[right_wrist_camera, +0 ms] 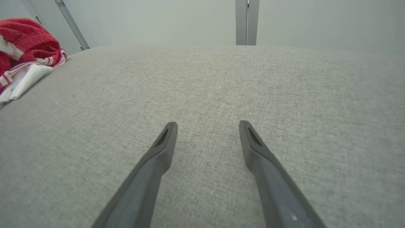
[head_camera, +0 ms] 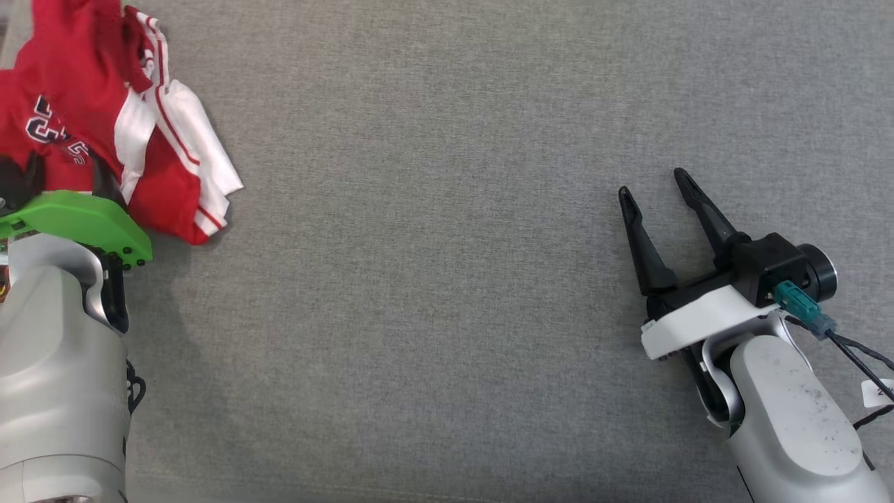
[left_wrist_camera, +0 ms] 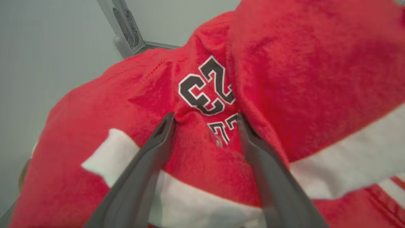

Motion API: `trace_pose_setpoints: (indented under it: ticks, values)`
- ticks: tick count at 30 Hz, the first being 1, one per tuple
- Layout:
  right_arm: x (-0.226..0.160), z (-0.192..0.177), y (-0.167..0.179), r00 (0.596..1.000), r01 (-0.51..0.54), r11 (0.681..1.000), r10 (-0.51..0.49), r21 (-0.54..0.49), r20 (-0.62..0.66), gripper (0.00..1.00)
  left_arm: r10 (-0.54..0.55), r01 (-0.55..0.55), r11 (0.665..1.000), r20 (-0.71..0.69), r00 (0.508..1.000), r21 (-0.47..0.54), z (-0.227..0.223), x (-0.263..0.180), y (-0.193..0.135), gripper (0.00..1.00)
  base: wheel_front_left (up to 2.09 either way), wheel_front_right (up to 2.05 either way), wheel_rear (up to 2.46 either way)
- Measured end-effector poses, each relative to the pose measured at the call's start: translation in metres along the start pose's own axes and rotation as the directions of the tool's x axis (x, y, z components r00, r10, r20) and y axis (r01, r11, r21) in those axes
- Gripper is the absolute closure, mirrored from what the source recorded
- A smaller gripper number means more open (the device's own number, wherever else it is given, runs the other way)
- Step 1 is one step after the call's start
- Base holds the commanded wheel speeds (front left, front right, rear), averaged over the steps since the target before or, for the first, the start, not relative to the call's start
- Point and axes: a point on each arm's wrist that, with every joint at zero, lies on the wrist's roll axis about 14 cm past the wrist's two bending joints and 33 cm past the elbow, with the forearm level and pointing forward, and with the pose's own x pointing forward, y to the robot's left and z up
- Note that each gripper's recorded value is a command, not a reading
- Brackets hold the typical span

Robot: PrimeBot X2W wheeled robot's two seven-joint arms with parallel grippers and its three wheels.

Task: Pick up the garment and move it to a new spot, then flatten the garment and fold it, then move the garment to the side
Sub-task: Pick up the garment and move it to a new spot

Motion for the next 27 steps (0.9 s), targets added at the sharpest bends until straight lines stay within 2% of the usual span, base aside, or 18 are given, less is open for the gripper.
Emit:
trace_pose_setpoints:
  ticks: [1, 3, 9, 15, 20, 27]
  values:
    - [-0.001, -0.001, -0.003, 1.0, 0.009, 1.0, -0.009, 0.002, -0.002, 0.0, 0.007, -0.007, 1.0, -0.034, 0.999, -0.009, -0.009, 0.002, -0.001, 0.0, 0.0, 0.0, 0.0]
    - [-0.004, -0.002, -0.008, 1.0, 0.024, 1.0, -0.024, 0.004, -0.005, 0.0, 0.016, -0.018, 0.999, -0.074, 0.997, -0.029, -0.018, 0.005, -0.003, 1.0, 0.0, 0.0, 0.0]
    - [-0.008, 0.0, -0.015, 0.999, 0.052, 0.999, -0.052, 0.004, -0.005, 0.0, 0.006, -0.009, 0.999, -0.07, 0.998, -0.039, -0.017, 0.008, -0.011, 1.0, 0.0, 0.0, 0.0]
    - [-0.011, 0.007, -0.011, 0.998, 0.057, 0.998, -0.057, 0.01, 0.005, 0.0, -0.04, 0.042, 0.999, 0.067, 0.997, -0.026, 0.033, 0.011, -0.023, 1.0, 0.0, 0.0, 0.0]
    - [-0.018, 0.017, -0.002, 0.998, 0.057, 0.998, -0.057, 0.027, 0.02, 0.0, -0.096, 0.103, 0.994, 0.237, 0.967, -0.019, 0.093, 0.004, -0.04, 1.0, 0.0, 0.0, 0.0]
    - [-0.034, 0.032, -0.002, 0.994, 0.096, 0.994, -0.098, 0.044, 0.05, 0.0, -0.216, 0.223, 0.975, 0.324, 0.921, 0.016, 0.124, -0.013, -0.083, 1.0, 0.0, 0.0, 0.0]
